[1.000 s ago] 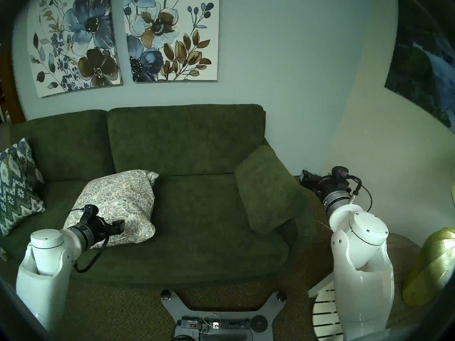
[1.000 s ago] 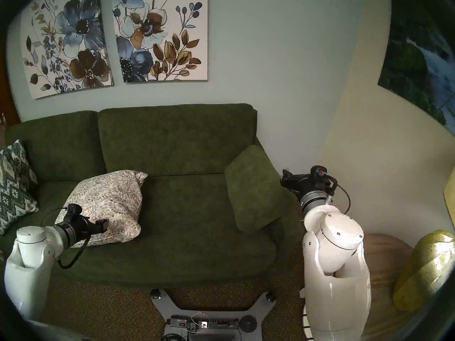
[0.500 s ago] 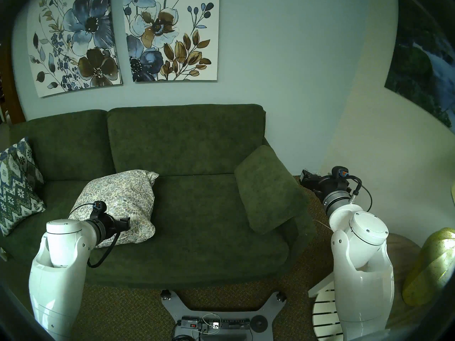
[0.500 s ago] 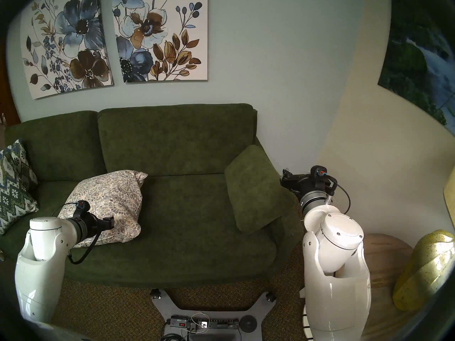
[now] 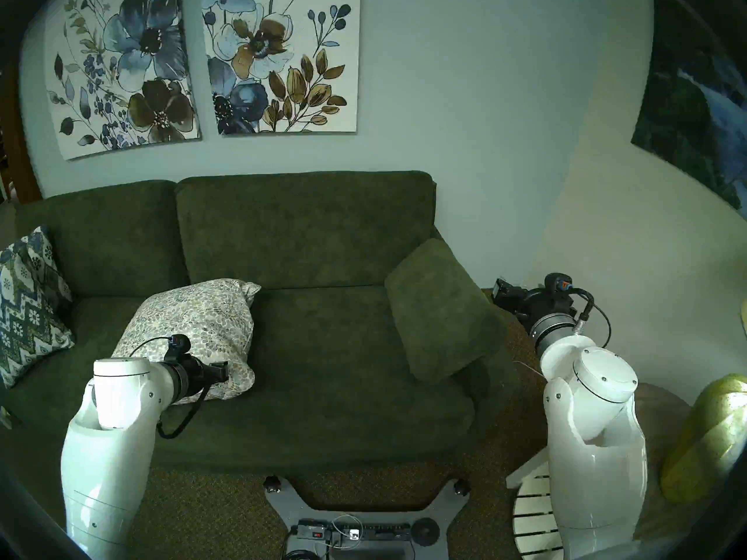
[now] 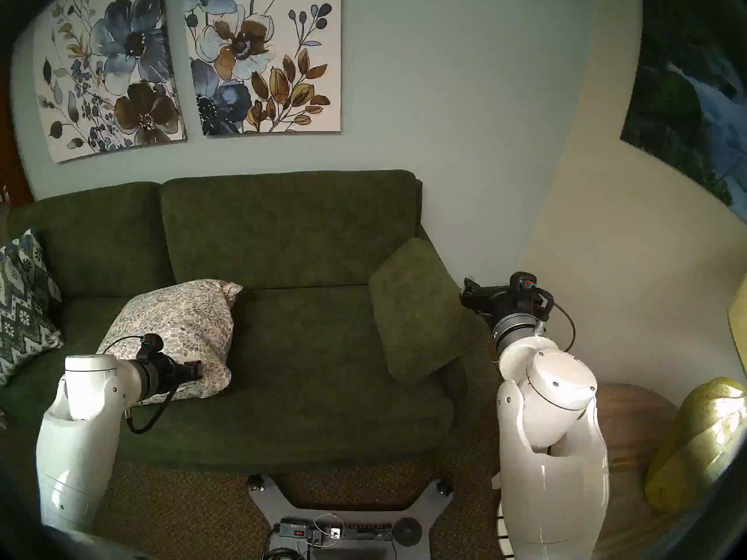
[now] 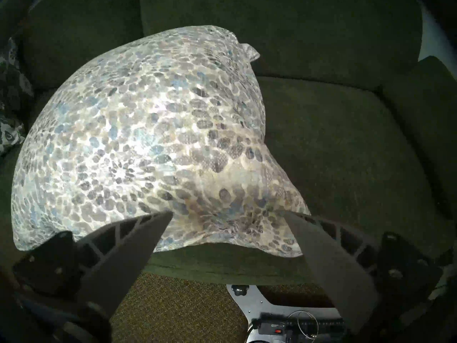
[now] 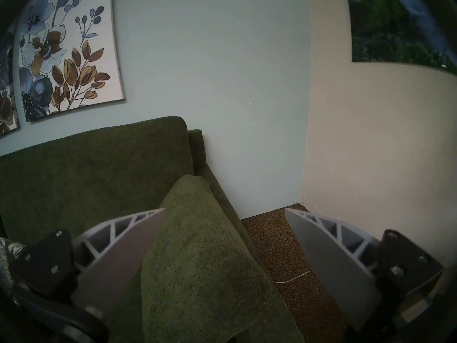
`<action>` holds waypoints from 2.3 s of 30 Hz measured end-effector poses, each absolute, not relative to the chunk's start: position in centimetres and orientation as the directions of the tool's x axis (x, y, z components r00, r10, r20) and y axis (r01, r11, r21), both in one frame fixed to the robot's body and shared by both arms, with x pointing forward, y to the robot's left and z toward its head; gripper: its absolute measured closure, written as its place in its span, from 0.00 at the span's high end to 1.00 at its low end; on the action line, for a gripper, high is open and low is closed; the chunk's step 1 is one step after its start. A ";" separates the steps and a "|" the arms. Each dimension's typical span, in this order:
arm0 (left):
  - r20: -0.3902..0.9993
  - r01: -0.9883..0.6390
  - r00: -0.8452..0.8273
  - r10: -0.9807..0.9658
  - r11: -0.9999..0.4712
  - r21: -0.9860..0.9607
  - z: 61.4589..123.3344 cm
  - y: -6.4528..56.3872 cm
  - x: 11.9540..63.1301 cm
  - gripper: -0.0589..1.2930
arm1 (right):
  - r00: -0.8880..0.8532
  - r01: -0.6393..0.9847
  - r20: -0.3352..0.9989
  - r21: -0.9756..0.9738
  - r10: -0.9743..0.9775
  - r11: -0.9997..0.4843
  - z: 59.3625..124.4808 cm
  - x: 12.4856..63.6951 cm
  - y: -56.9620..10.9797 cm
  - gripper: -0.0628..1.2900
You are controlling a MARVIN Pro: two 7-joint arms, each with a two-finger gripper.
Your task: Fix throw pillow on sofa
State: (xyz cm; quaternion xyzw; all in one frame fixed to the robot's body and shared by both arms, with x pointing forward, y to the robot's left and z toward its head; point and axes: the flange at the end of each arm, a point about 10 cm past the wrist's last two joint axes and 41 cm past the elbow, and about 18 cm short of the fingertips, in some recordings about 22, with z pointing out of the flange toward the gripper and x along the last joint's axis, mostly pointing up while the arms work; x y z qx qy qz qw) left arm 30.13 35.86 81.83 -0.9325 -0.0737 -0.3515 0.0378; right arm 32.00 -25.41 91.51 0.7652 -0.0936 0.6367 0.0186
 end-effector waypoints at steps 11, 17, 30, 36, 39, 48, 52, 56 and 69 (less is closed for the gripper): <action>0.655 0.211 0.744 0.131 -0.976 -0.044 80.7 35.1 31.6 0.96 | 0.172 -0.167 0.978 -0.091 -0.120 -0.982 91.5 32.0 -25.4 0.98; 0.685 0.224 0.711 0.161 -0.975 -0.004 81.9 34.5 32.9 0.96 | 0.172 -0.167 0.978 -0.091 -0.120 -0.982 91.5 32.0 -25.4 0.98; 0.719 0.253 0.670 0.185 -0.967 0.012 83.8 32.9 34.7 0.96 | 0.172 -0.167 0.978 -0.091 -0.120 -0.982 91.5 32.0 -25.4 0.98; 0.713 0.262 0.683 0.159 -0.965 -0.035 83.5 31.4 35.0 0.96 | 0.172 -0.167 0.978 -0.091 -0.120 -0.982 91.5 32.0 -25.4 0.98; 0.709 0.270 0.689 0.150 -0.961 -0.059 83.3 30.7 35.1 0.96 | 0.172 -0.167 0.978 -0.091 -0.120 -0.982 91.5 32.0 -25.4 0.98; 0.695 0.290 0.703 0.151 -0.953 -0.087 82.8 29.5 35.5 0.96 | 0.172 -0.167 0.978 -0.091 -0.119 -0.982 91.5 32.0 -25.4 0.98; 0.684 0.295 0.713 0.153 -0.951 -0.095 82.4 29.4 35.7 0.96 | 0.172 -0.167 0.978 -0.091 -0.119 -0.982 91.5 32.0 -25.4 0.98; 0.663 0.301 0.733 0.154 -0.947 -0.113 81.4 29.8 36.0 0.96 | 0.172 -0.167 0.978 -0.091 -0.119 -0.982 91.5 32.0 -25.4 0.98; 0.606 0.298 0.781 0.149 -0.942 -0.153 78.7 30.6 37.0 0.96 | 0.172 -0.167 0.978 -0.091 -0.119 -0.982 91.5 32.0 -25.4 0.98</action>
